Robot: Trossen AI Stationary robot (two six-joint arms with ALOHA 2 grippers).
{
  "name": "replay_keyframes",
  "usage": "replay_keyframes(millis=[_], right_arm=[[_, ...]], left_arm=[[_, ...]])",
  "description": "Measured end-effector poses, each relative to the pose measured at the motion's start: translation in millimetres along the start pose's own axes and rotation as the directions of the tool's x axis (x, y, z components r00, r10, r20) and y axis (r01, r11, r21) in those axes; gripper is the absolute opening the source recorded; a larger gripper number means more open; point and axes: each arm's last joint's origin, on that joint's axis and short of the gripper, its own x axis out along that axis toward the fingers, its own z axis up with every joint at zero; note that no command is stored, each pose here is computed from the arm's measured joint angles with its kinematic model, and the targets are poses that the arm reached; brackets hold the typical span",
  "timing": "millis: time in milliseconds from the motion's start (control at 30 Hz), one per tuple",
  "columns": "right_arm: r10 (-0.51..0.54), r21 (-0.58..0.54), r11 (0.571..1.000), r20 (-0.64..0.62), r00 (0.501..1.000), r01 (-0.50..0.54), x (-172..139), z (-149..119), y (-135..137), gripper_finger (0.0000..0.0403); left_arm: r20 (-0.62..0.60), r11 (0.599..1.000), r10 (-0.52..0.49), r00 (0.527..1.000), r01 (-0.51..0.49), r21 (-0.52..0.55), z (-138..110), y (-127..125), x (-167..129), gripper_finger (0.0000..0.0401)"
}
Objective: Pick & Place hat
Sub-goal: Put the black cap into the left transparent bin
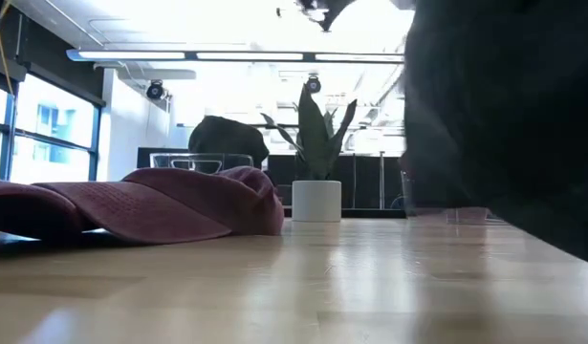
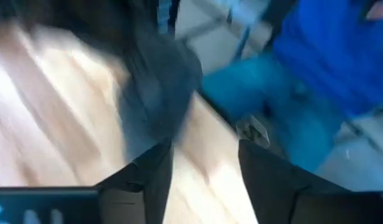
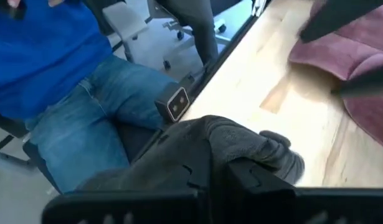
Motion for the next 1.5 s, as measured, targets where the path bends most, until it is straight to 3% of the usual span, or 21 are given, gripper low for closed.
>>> replay_keyframes(millis=[267, 433, 600, 800, 1033, 1333, 1500], right_arm=[[0.005, -0.017, 1.0, -0.009, 1.0, -0.005, 0, -1, 0, 0.0004], [-0.019, -0.019, 1.0, -0.029, 0.999, 0.019, 0, -3, 3, 0.0011], [-0.04, -0.037, 0.999, -0.031, 0.999, 0.039, 1, -4, 9, 0.0005], [-0.105, 0.017, 0.994, -0.062, 0.993, 0.106, 2, -8, 16, 0.0011], [-0.142, 0.021, 0.989, -0.08, 0.987, 0.144, 2, -11, 18, 0.0004], [-0.164, 0.024, 0.985, -0.113, 0.98, 0.168, 3, -15, 17, 0.001], [-0.156, 0.032, 0.987, -0.117, 0.981, 0.16, 3, -16, 19, 0.0005]], left_arm=[[0.076, 0.997, 0.014, 0.997, -0.008, -0.072, -19, 40, 41, 0.0219], [0.177, 0.991, -0.098, 0.979, 0.112, -0.07, -24, 49, 64, 0.0223], [0.25, 0.959, -0.251, 0.935, 0.275, -0.066, -16, 38, 71, 0.0223], [0.33, 0.947, -0.233, 0.915, 0.291, -0.137, -9, 33, 80, 0.0223], [0.356, 0.908, -0.069, 0.932, 0.207, -0.363, -9, 36, 85, 0.0223], [0.344, 0.888, -0.017, 0.939, 0.172, -0.427, -13, 41, 88, 0.0223], [0.313, 0.91, 0.025, 0.949, 0.108, -0.401, -17, 45, 86, 0.0223]])
